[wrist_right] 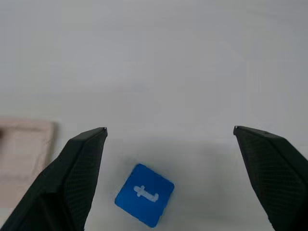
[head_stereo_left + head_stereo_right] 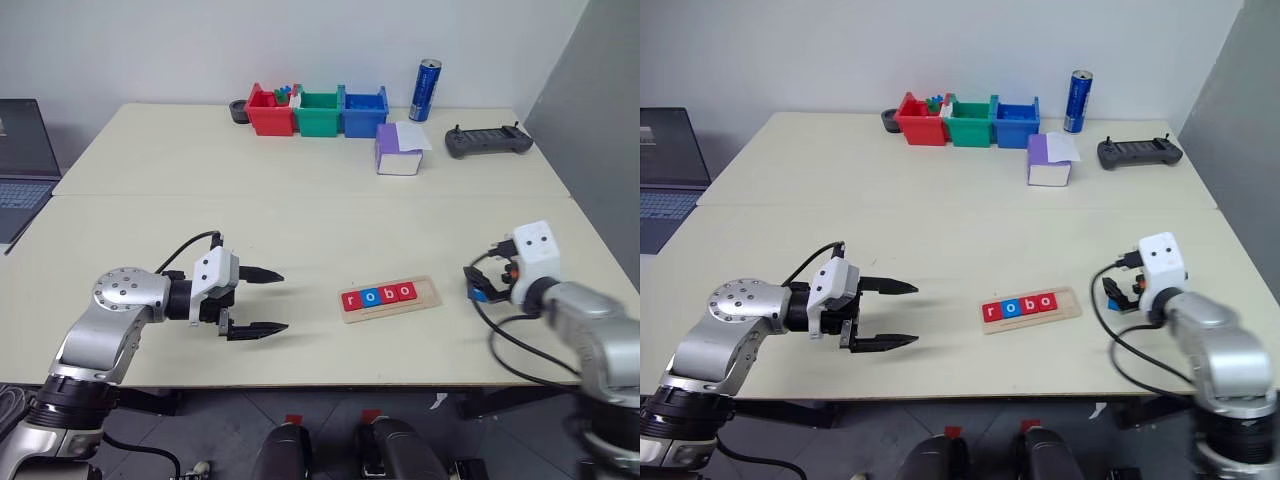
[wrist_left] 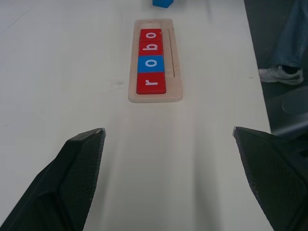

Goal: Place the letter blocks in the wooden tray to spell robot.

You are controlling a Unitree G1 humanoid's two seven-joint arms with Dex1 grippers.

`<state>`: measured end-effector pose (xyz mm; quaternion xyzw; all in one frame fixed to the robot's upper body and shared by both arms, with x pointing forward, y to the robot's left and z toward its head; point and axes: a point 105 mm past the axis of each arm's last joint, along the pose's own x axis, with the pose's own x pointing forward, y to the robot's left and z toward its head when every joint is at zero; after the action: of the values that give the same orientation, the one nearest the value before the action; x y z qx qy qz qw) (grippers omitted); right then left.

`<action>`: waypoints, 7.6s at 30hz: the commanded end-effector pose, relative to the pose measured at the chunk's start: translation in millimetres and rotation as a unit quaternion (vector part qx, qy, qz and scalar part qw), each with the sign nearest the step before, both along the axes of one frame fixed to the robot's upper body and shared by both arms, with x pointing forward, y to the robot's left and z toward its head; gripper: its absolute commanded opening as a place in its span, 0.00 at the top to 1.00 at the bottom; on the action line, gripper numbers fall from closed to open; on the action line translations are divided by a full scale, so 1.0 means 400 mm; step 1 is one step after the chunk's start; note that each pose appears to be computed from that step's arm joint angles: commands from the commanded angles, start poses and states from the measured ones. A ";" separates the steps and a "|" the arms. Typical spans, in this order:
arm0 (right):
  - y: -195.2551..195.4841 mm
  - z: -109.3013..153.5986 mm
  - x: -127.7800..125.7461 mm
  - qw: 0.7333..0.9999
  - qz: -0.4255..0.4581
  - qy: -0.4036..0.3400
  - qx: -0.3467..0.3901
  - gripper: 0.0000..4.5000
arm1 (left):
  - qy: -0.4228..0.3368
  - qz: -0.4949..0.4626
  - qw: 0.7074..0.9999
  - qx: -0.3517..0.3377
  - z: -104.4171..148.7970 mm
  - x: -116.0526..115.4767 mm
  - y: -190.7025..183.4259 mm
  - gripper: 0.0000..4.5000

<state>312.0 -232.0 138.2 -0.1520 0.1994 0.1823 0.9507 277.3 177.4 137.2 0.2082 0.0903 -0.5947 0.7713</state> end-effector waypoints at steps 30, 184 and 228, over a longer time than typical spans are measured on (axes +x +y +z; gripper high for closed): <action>-0.014 -0.119 0.018 0.972 0.233 0.005 0.032 0.57 | -0.017 0.009 1.000 0.005 0.030 -0.035 0.000 0.00; 0.173 -0.065 0.112 0.807 0.566 0.075 -0.149 0.68 | -0.056 0.082 0.994 -0.053 -0.025 -0.082 0.040 0.00; 0.181 -0.056 0.149 0.904 0.427 0.027 -0.022 1.00 | -0.044 0.070 0.996 -0.045 -0.022 -0.072 0.036 0.00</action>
<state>375.2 -158.5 111.8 -0.2296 0.1536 0.5606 0.7807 248.4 191.8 121.0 0.1813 0.0523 -0.5319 0.8255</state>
